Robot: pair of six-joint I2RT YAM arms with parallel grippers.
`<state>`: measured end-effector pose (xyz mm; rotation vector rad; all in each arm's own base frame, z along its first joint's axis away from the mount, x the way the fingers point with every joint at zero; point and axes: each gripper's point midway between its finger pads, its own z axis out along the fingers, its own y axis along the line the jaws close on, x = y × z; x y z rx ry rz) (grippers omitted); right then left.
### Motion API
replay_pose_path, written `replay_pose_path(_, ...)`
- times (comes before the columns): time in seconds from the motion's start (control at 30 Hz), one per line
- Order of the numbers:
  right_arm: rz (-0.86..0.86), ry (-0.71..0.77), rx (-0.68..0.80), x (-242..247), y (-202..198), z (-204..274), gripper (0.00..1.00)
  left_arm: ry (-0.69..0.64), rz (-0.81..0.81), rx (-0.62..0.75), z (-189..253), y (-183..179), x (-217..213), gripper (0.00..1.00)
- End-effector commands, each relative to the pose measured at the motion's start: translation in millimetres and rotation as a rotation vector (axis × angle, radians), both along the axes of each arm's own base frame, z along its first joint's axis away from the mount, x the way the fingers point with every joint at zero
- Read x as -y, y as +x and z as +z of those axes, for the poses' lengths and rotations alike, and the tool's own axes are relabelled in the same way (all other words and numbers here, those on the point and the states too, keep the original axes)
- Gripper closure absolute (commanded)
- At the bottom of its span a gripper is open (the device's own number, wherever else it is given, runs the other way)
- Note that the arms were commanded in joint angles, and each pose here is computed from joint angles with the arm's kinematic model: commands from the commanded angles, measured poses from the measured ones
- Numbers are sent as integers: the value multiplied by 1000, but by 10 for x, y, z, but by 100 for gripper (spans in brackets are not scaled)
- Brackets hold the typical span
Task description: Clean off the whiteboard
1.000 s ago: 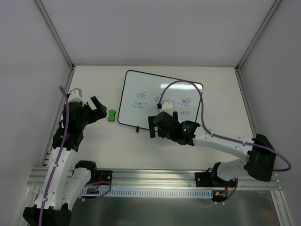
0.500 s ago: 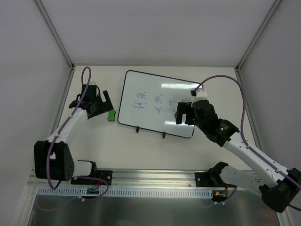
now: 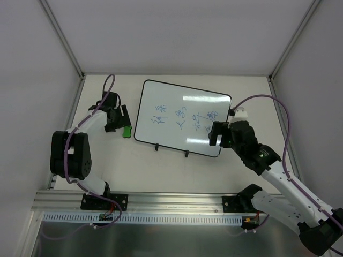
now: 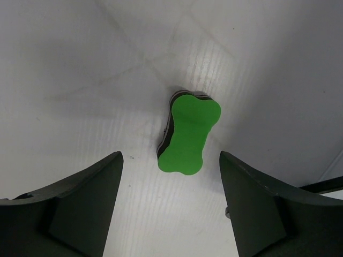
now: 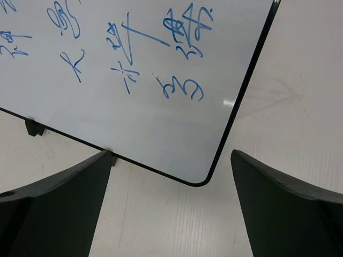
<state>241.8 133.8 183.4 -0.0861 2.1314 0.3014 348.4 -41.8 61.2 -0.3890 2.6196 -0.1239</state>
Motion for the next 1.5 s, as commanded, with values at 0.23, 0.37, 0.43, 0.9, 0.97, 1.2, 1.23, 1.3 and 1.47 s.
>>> replay_pose_path(0.23, -77, 4, 17, 162, 36, 12, 2, 13, -83, -53, -173, -10, 179, 27)
replay_pose_path(0.37, -116, 3, 3, 224, 37, -48, 2, 24, -74, -72, -244, 6, 170, 30)
replay_pose_path(0.43, -121, 6, -1, 231, 34, -61, 2, 35, -66, -77, -261, 6, 150, 32)
replay_pose_path(0.9, -127, 22, -25, 235, 18, -123, 2, 56, -75, -85, -293, 26, 125, 43)
replay_pose_path(0.97, -129, 24, -28, 237, 15, -136, 2, 62, -79, -86, -301, 37, 119, 43)
replay_pose_path(1.2, -130, 20, -37, 243, 8, -173, 2, 72, -96, -77, -283, 86, 153, 50)
replay_pose_path(1.23, -132, 21, -36, 246, 6, -176, 2, 79, -93, -78, -289, 90, 140, 51)
replay_pose_path(1.3, -134, 25, -36, 245, 5, -172, 2, 82, -95, -85, -316, 88, 142, 52)
replay_pose_path(1.47, -136, 26, -39, 249, -3, -194, 2, 83, -99, -99, -364, 82, 155, 53)
